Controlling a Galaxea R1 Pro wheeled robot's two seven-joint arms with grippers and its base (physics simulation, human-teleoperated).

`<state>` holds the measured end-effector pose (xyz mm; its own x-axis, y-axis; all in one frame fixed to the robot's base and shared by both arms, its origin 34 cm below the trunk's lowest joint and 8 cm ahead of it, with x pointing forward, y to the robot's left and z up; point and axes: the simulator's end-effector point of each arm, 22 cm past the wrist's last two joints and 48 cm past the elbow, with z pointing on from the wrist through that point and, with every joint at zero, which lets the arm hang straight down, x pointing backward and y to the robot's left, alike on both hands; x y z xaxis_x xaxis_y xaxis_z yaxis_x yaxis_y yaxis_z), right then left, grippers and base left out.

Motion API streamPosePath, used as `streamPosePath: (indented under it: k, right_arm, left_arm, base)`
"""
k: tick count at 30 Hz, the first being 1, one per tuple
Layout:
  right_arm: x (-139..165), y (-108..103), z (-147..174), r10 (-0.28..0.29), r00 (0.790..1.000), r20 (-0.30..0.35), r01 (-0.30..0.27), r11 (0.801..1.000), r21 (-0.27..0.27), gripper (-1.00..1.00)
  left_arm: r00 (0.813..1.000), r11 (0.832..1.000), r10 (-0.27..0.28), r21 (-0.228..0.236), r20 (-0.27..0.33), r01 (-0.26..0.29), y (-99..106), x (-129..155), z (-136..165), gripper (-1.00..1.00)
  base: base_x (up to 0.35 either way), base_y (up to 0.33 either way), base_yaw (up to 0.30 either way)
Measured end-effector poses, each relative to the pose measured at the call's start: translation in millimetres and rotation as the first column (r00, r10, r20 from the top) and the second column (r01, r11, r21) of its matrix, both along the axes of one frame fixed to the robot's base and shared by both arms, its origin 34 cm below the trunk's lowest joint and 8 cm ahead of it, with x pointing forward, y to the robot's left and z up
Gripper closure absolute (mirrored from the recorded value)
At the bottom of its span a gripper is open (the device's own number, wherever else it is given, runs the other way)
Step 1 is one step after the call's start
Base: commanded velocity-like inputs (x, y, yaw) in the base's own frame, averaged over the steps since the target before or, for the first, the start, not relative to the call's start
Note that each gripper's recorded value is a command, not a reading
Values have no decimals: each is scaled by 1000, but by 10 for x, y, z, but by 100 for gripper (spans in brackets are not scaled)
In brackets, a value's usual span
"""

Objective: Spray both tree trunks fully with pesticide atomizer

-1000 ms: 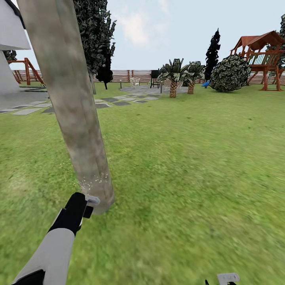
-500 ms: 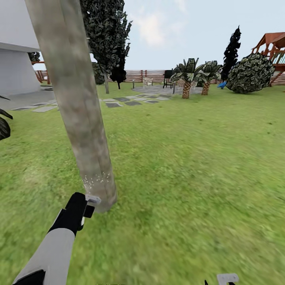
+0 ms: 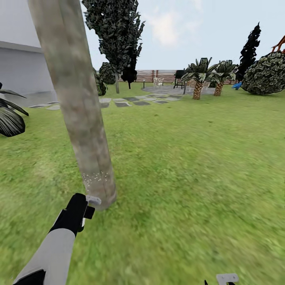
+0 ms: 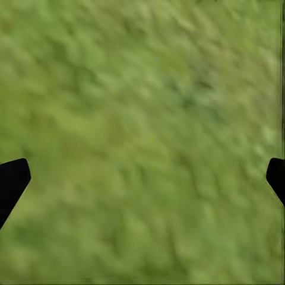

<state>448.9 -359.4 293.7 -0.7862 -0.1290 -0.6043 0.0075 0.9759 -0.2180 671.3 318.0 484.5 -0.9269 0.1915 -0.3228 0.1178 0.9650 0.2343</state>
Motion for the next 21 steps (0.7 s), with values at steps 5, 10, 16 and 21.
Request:
streamPosePath:
  k: [5, 10, 16, 21]
  right_arm:
    - [-1, 17, -3, 1, 1000, 0, -1, 1000, 2, -100]
    - [-4, 26, -5, 1, 1000, -1, -1, 1000, 3, -100]
    - [-7, 27, -7, 1, 1000, -3, -1, 1000, 4, -100]
    - [-10, -26, 0, -1, 1000, -3, 1, 1000, -3, -100]
  left_arm:
    - [1000, 1000, 0, 1, 1, 0, 6, 1, 3, 100]
    - [1000, 1000, 18, 2, -2, -18, 95, -22, -6, 100]
    - [997, 996, 74, -39, -13, -75, 166, -103, -78, 100]
    - [997, 997, 54, -61, -53, -57, 17, -198, -231, 100]
  base:
    - [131, -272, 41]
    - [182, -238, 248]
    - [234, -190, 208]
    - [234, -190, 11]
